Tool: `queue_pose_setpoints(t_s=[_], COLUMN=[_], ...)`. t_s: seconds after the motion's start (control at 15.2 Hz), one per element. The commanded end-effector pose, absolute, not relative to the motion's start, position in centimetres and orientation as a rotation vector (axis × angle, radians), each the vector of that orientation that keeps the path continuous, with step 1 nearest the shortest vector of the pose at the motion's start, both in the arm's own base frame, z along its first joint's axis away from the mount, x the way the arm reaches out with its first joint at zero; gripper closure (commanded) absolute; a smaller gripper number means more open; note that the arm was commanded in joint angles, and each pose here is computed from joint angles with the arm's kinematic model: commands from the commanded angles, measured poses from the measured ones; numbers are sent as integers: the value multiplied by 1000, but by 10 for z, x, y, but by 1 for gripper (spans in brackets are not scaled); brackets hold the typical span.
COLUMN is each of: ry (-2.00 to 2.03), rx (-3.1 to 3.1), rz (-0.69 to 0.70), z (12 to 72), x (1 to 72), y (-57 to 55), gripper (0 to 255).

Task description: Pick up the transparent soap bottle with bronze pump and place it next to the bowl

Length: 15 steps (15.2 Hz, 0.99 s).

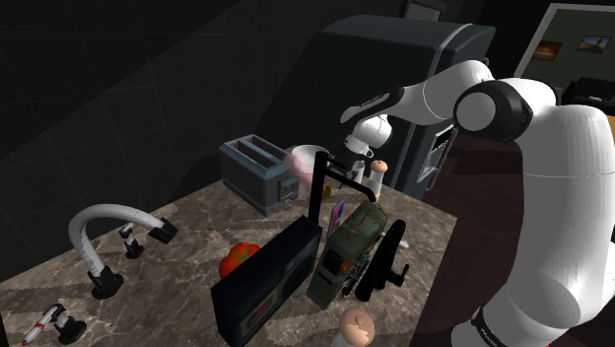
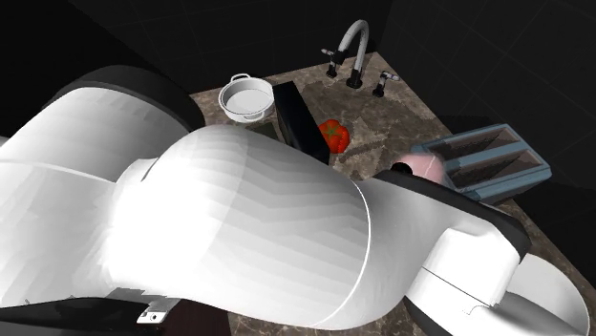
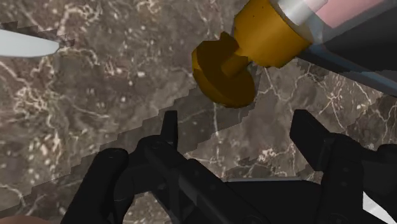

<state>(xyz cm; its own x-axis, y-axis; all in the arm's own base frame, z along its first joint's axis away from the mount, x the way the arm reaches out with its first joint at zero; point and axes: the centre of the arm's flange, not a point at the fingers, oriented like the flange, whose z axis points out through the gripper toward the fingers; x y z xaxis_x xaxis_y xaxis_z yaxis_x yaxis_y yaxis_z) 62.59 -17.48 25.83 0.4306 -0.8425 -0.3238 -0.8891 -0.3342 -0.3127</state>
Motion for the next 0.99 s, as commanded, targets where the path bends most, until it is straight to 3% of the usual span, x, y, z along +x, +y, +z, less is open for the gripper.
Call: queue_pose_setpoints(t_s=[0.0, 0.2, 0.46, 0.92], ry=[1465, 1465, 1465, 1465], rx=[-2248, -2248, -2248, -2248], rz=[142, 142, 142, 142], z=[258, 258, 303, 303], x=[626, 626, 618, 618], y=[-175, -175, -196, -196], gripper=[0, 0, 0, 0])
